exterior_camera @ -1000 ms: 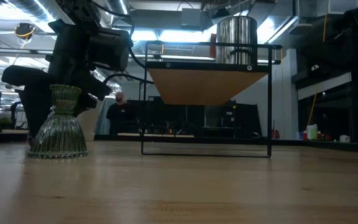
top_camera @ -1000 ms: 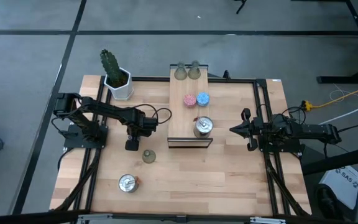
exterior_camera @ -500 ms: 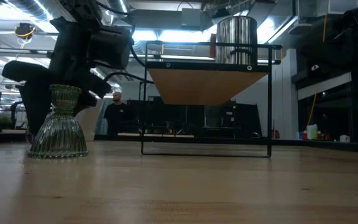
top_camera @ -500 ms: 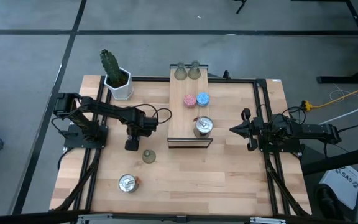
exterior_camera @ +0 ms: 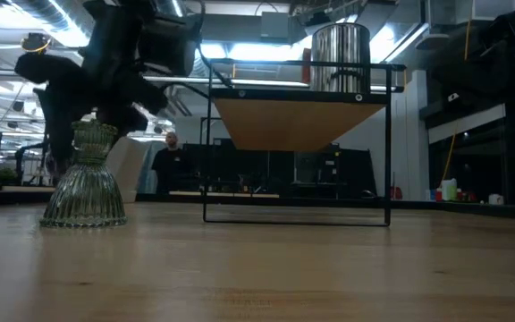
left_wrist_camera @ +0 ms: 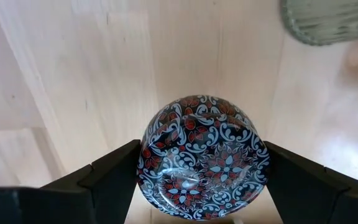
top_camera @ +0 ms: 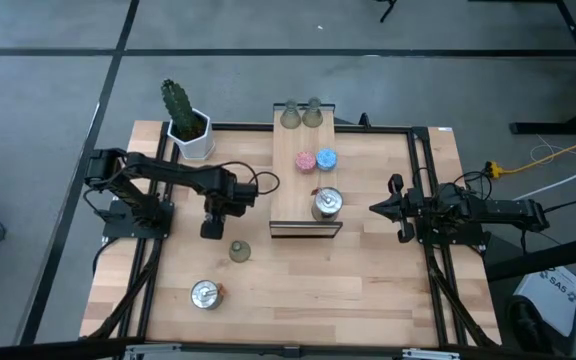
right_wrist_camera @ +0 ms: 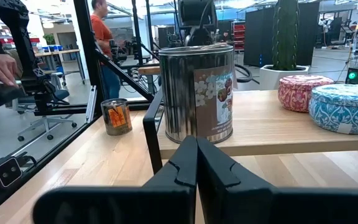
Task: Pick & Place candle stick holders
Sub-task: Put the black scented candle on the shelf
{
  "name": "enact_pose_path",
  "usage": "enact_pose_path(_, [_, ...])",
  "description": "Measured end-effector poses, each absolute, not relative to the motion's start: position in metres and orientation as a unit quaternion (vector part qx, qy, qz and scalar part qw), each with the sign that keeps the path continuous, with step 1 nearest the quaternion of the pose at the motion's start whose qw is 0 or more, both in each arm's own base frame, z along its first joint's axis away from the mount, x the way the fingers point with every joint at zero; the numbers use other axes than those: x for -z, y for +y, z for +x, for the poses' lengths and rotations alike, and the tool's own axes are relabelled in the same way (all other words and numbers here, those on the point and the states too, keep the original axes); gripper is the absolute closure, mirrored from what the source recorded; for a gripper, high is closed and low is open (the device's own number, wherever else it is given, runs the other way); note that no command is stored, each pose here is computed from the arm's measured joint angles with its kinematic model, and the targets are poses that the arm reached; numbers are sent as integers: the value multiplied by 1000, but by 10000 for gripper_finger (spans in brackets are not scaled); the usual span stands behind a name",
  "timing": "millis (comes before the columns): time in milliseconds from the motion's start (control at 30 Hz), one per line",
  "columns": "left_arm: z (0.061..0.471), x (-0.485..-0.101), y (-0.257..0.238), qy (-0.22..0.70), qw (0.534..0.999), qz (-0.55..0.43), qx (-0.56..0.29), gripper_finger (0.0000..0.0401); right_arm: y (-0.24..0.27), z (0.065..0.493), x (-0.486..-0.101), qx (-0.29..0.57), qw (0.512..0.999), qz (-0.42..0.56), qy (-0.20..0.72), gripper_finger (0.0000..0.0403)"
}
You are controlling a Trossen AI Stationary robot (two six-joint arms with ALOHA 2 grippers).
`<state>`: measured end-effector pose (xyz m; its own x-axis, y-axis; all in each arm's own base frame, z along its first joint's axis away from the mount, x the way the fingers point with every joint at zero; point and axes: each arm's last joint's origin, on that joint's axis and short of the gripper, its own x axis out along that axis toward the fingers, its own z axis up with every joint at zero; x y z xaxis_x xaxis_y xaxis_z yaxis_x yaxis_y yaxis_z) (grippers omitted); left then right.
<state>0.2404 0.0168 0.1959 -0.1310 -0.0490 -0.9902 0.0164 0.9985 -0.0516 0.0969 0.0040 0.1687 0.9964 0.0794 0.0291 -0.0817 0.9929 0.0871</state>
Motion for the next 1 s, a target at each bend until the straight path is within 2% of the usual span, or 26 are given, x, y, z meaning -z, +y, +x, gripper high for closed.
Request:
enact_pose_path(500, [246, -244, 39, 755, 654, -40, 6, 93, 4, 97, -169, -40, 998, 44, -13, 398])
enact_pose_path(1000, [250, -295, 84, 704, 702, -82, -64, 93, 4, 97, -169, -40, 998, 44, -13, 398])
